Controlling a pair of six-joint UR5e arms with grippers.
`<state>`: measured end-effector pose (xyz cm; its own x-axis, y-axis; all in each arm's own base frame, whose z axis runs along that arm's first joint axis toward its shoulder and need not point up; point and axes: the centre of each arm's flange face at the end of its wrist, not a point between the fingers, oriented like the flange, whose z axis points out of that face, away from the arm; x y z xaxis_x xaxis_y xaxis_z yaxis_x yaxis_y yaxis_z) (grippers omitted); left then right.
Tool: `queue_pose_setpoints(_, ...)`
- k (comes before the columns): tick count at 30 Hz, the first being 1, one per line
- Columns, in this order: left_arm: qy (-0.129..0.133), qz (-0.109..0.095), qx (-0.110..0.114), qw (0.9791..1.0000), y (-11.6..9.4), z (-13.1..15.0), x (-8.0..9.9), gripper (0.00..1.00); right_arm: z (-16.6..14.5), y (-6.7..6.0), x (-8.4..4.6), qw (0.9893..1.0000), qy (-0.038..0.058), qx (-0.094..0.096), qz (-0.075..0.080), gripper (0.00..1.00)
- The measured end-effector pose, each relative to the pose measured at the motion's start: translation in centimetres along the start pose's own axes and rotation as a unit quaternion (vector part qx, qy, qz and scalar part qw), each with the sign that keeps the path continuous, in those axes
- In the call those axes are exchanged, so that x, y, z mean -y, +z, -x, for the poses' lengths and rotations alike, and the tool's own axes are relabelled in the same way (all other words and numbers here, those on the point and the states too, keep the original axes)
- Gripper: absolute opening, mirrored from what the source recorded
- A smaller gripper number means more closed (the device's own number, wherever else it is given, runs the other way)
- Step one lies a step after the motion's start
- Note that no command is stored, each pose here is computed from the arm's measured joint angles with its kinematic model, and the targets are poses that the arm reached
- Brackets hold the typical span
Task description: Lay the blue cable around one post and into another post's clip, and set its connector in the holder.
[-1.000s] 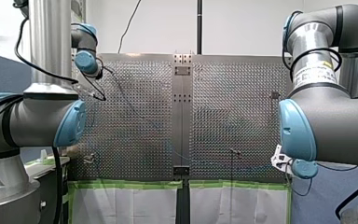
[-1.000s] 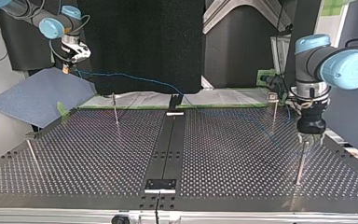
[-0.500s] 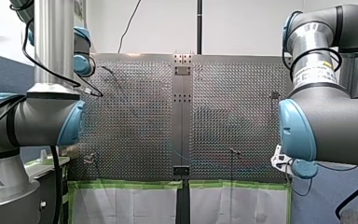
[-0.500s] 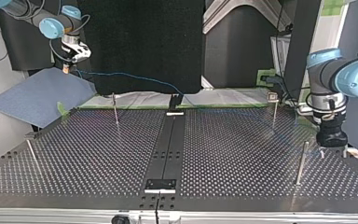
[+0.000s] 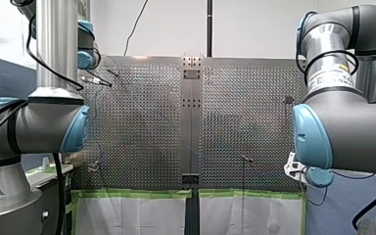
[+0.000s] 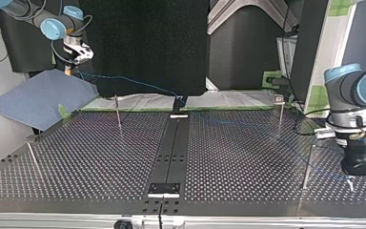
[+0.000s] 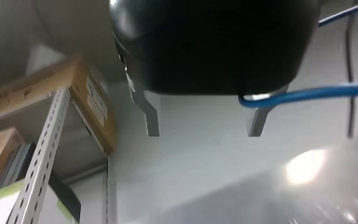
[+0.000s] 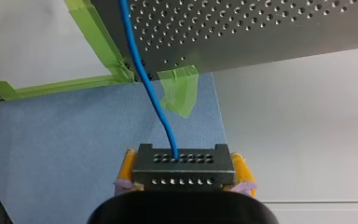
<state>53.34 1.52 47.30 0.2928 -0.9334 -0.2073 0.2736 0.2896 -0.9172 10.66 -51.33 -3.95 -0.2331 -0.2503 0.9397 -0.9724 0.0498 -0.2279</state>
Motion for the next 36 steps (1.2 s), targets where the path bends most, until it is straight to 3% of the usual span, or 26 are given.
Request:
queue_pose_setpoints(6, -0.005, -0.021, 0.006, 0.9997, 1.3, 0.9, 1.4, 0.88, 0.1, 0.0, 0.2, 1.0, -0.0004, 0.0, -0.002, 0.0)
queue_pose_setpoints(14, 0.004, -0.022, -0.006, 0.9997, 1.7, 0.5, 1.0, 0.86, 0.1, -0.1, 0.4, 1.0, -0.0024, 0.0, -0.004, 0.0)
queue_pose_setpoints(21, 0.012, -0.013, -0.028, 0.9995, 2.0, -0.7, -0.5, 0.86, 0.1, -0.1, 0.5, 1.0, -0.0032, 0.0, -0.004, 0.0)
queue_pose_setpoints(36, 0.027, 0.009, -0.039, 0.9989, 2.7, -1.6, -4.2, 0.86, 0.2, -0.1, 0.7, 0.9999, -0.0078, 0.0, -0.006, 0.0)
